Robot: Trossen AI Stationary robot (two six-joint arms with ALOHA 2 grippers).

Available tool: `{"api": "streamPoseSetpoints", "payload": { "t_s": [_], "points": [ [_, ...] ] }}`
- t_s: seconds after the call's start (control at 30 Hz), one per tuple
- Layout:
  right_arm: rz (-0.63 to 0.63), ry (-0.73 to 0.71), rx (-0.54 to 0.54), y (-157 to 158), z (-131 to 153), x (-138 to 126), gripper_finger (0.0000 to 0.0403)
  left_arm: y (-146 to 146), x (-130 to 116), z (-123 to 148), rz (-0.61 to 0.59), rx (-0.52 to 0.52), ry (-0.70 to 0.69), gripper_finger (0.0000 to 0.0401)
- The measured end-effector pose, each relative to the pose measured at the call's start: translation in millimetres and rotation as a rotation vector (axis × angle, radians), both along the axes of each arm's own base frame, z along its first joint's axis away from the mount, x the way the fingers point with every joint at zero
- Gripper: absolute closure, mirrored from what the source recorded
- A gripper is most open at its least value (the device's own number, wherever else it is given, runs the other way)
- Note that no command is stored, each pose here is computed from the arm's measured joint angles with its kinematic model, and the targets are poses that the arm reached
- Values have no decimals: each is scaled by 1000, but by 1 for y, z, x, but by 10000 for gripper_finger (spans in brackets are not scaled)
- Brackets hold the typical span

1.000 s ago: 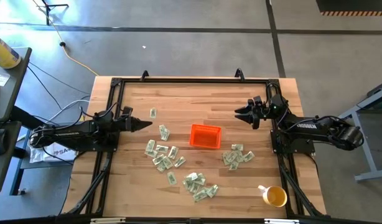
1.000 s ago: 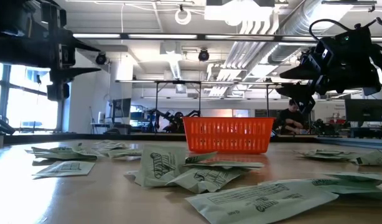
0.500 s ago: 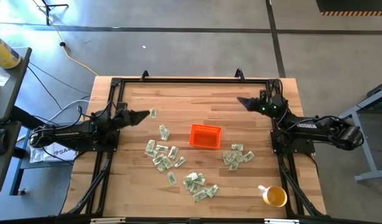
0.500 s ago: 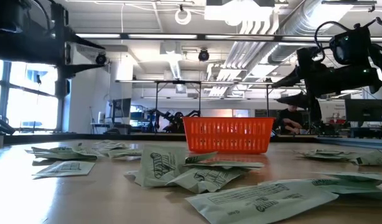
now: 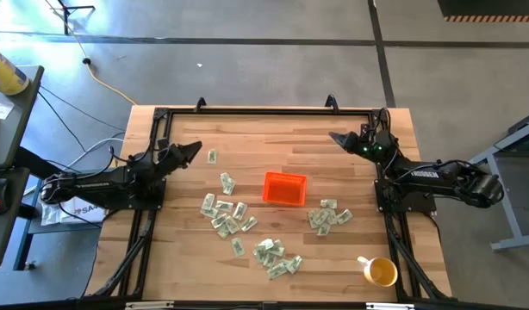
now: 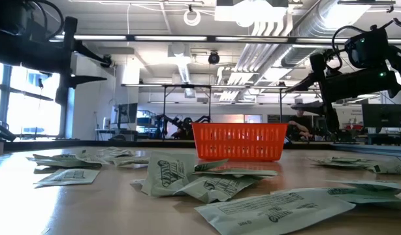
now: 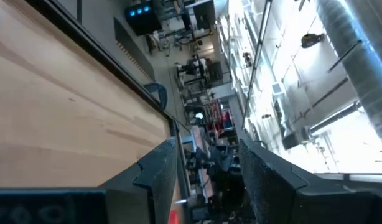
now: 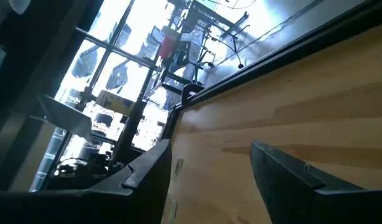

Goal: Pick and place Stevia / Truvia into bins
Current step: Put the white stevia packet into the orange bin

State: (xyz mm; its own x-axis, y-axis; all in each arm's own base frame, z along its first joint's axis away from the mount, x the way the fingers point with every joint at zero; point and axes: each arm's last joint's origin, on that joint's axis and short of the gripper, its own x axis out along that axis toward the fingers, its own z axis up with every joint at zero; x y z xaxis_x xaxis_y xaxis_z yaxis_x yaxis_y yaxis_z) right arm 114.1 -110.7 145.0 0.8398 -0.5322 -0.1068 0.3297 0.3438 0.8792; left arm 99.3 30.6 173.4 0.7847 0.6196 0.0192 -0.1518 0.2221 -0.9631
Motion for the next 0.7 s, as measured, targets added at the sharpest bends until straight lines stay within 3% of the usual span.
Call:
{"api": "streamPoseSetpoints", "payload": {
  "t_s": [0.2,0.3,0.4,0.57,0.7],
  "points": [
    [-1,89,-144,-1,1,0,194,0,0,4,-3,-18,-52,194],
    [-2,78,-165,-1,3,0,194,0,-1,17,-9,20,-160,194],
    [1,20,-129,-1,5,0,194,0,1,39,7,87,-157,194],
    [33,-13,-141,0,9,1,194,4,22,78,12,185,-5,194],
    [28,-66,-54,0,9,1,194,9,59,84,-57,133,319,194]
  ]
}}
